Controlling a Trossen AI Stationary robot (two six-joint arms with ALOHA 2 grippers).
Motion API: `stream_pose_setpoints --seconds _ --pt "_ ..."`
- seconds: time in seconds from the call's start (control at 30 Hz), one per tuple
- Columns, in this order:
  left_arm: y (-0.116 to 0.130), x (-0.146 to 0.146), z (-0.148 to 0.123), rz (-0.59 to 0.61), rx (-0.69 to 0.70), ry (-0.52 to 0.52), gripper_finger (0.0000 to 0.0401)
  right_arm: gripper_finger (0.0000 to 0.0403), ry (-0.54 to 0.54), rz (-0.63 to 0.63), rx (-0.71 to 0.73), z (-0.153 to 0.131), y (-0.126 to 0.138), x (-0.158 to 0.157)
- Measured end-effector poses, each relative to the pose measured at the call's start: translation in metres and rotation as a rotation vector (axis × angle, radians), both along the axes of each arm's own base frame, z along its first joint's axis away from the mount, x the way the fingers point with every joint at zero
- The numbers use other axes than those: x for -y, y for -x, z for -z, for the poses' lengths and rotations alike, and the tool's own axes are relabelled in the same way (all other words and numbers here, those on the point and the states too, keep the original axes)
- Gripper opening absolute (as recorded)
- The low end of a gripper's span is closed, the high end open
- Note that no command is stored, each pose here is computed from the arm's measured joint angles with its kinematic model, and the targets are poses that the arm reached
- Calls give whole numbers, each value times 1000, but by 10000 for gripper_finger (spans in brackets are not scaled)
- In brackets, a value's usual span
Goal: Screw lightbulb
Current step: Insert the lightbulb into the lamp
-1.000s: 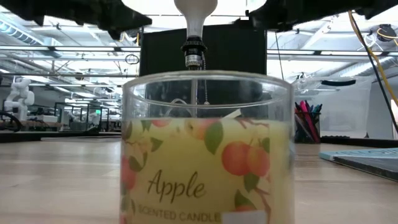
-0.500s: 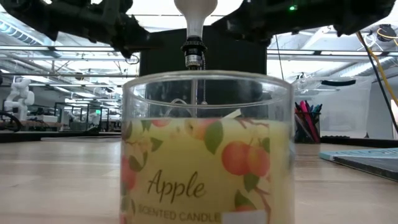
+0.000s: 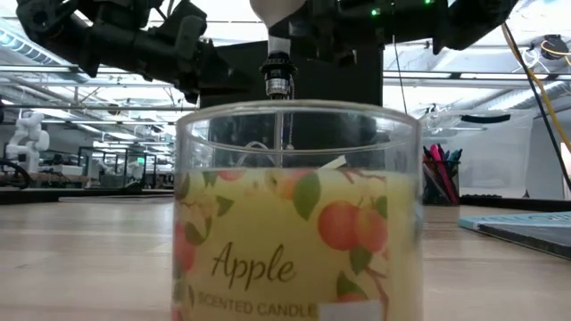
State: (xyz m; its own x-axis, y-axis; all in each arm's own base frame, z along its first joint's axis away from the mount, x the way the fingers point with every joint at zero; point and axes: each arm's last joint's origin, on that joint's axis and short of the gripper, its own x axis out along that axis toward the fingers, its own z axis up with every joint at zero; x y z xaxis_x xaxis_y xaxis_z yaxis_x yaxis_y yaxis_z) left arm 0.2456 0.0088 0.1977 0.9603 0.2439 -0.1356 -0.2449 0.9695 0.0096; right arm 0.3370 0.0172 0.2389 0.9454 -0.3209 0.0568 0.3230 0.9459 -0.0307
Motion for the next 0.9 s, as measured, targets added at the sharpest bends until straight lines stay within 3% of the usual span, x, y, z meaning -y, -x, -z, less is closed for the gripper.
stream_pose_setpoints --seconds 0.37,0.9 --pt "-10 0 15 -4 -13 38 147 242 35 32 0 -5 -17 10" --pt "-13 6 13 24 39 -6 147 182 41 -67 -40 -10 -20 18"
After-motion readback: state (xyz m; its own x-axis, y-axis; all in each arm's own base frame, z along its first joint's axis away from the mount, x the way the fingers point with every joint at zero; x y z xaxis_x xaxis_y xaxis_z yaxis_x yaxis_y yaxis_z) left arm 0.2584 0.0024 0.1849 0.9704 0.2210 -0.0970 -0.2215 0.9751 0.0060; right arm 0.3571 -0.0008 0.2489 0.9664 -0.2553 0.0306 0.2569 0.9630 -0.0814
